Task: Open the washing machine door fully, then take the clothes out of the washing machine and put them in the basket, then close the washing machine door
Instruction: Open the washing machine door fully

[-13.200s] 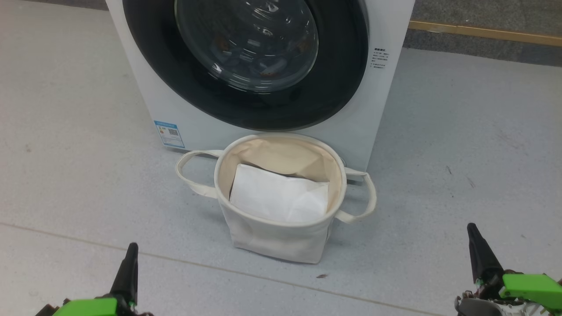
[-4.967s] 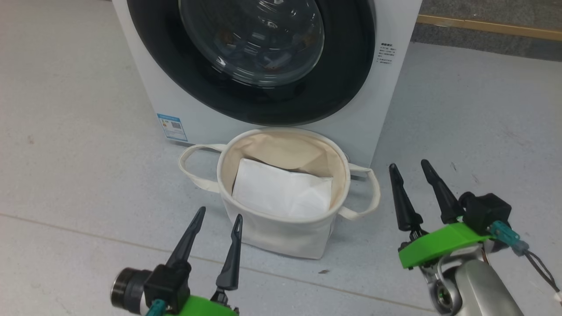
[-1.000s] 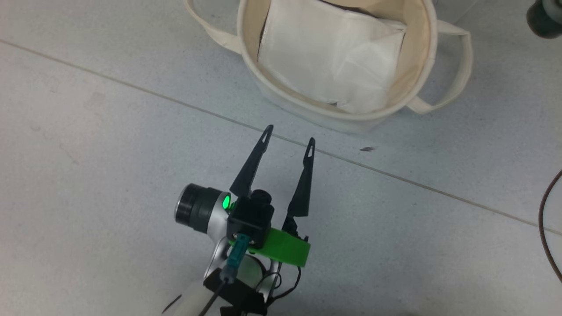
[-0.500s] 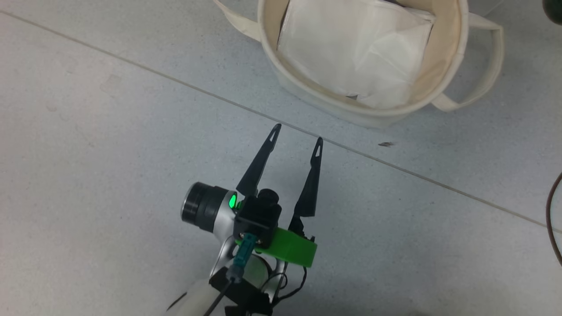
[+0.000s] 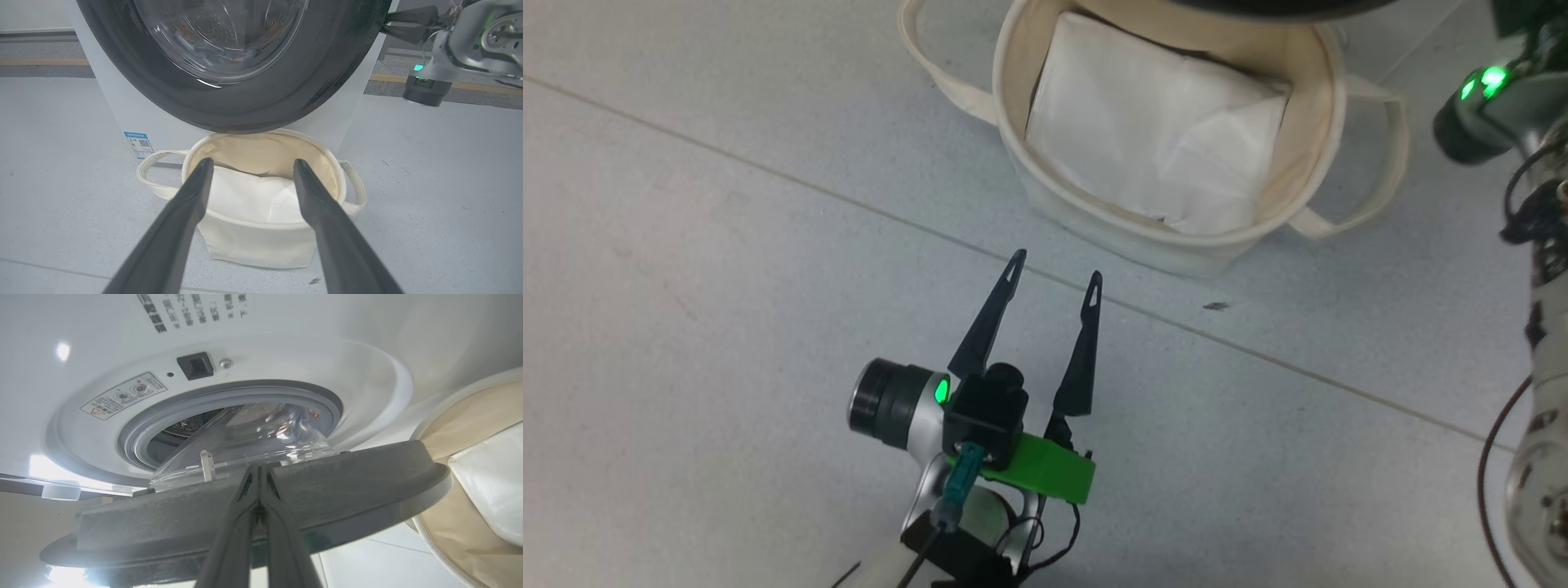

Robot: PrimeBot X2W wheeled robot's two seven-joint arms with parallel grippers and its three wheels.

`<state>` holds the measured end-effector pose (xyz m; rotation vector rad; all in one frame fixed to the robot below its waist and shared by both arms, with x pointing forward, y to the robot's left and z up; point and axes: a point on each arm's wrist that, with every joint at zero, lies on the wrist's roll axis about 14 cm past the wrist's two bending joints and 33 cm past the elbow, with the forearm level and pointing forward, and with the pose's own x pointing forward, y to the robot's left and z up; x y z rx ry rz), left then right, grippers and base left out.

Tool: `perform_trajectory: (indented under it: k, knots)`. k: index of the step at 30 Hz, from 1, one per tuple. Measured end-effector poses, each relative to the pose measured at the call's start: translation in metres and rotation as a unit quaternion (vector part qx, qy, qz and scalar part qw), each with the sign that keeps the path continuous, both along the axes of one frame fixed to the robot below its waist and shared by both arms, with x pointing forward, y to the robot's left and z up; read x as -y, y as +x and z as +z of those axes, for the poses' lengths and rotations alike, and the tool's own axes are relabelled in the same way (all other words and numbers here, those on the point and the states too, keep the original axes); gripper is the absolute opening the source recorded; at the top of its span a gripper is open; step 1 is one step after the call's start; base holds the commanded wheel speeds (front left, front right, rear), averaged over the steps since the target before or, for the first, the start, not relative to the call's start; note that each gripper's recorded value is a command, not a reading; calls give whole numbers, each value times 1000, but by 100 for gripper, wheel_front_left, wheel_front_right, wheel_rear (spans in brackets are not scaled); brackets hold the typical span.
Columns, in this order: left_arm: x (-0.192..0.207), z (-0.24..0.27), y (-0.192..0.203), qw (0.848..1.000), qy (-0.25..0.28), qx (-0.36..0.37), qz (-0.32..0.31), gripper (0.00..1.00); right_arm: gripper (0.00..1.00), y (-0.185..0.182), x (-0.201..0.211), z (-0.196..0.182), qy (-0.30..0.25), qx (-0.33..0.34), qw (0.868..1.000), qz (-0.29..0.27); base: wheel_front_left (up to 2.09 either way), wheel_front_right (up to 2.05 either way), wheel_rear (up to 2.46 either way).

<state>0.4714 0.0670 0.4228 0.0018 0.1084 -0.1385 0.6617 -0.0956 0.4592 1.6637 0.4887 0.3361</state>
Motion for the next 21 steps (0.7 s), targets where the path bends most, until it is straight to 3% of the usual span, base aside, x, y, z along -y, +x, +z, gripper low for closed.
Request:
perform_trajectory:
  k: [9, 21]
  knots:
    - [-9, 11, -8, 1000, -6, 6, 20, 100, 0, -40, -41, 4, 11, -7, 998, 59, 0, 0, 0]
    - [-28, 31, -21, 999, -12, 22, 47, 100, 0, -87, -66, 3, 5, -20, 994, 110, 0, 0, 0]
